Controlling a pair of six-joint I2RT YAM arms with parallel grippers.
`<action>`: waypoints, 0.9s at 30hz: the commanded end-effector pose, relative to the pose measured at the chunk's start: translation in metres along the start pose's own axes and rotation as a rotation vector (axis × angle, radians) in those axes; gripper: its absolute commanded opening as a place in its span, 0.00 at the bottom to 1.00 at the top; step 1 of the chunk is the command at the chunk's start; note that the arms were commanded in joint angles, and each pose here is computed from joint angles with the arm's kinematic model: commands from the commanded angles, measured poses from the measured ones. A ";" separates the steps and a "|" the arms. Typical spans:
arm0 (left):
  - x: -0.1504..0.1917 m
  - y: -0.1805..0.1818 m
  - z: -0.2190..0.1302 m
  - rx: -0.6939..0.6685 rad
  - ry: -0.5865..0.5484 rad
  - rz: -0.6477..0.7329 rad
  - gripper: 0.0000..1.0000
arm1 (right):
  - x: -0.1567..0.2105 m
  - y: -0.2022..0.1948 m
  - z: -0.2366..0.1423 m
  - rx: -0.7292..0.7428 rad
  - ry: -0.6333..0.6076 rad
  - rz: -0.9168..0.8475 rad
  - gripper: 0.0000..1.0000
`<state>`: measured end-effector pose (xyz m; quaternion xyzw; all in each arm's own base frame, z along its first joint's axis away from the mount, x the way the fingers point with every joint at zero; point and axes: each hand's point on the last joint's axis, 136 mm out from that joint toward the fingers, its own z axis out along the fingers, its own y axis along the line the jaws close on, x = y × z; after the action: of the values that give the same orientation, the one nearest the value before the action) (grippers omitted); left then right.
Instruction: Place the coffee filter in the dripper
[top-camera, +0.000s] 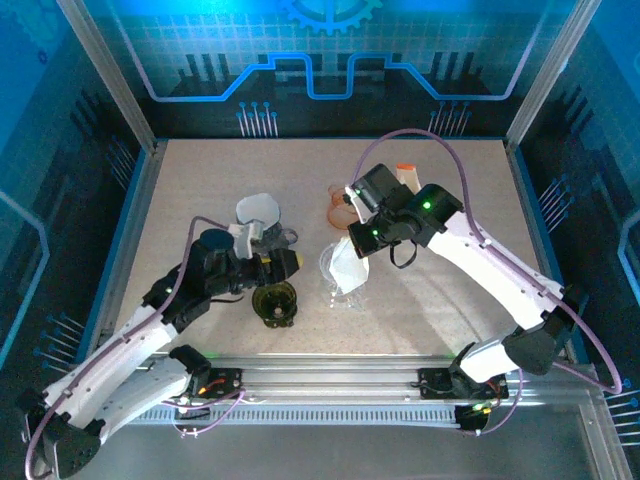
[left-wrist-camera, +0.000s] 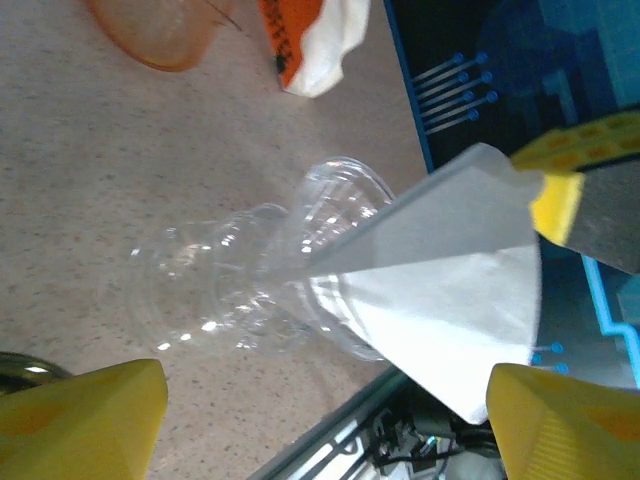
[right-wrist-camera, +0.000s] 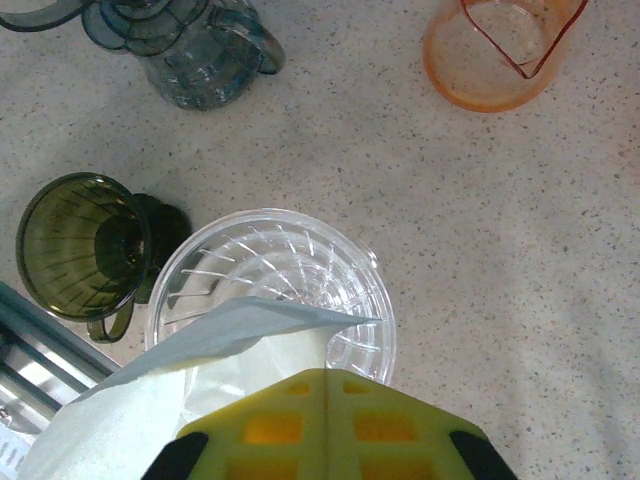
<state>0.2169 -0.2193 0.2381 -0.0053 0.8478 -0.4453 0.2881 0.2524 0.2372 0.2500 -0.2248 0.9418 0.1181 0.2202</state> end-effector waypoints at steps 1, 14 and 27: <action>-0.014 -0.040 0.001 0.077 -0.033 0.126 0.88 | -0.004 0.003 -0.005 0.023 -0.015 -0.034 0.00; -0.008 -0.071 0.030 0.070 0.016 0.249 0.59 | -0.005 0.006 -0.001 0.020 -0.026 -0.041 0.00; -0.001 -0.049 0.050 -0.038 0.065 0.227 0.43 | -0.004 0.006 -0.001 0.017 -0.042 -0.049 0.00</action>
<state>0.2265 -0.2877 0.2489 0.1034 0.8563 -0.4083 0.2988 0.2559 0.2427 0.2521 -0.2324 0.9367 0.1105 0.2376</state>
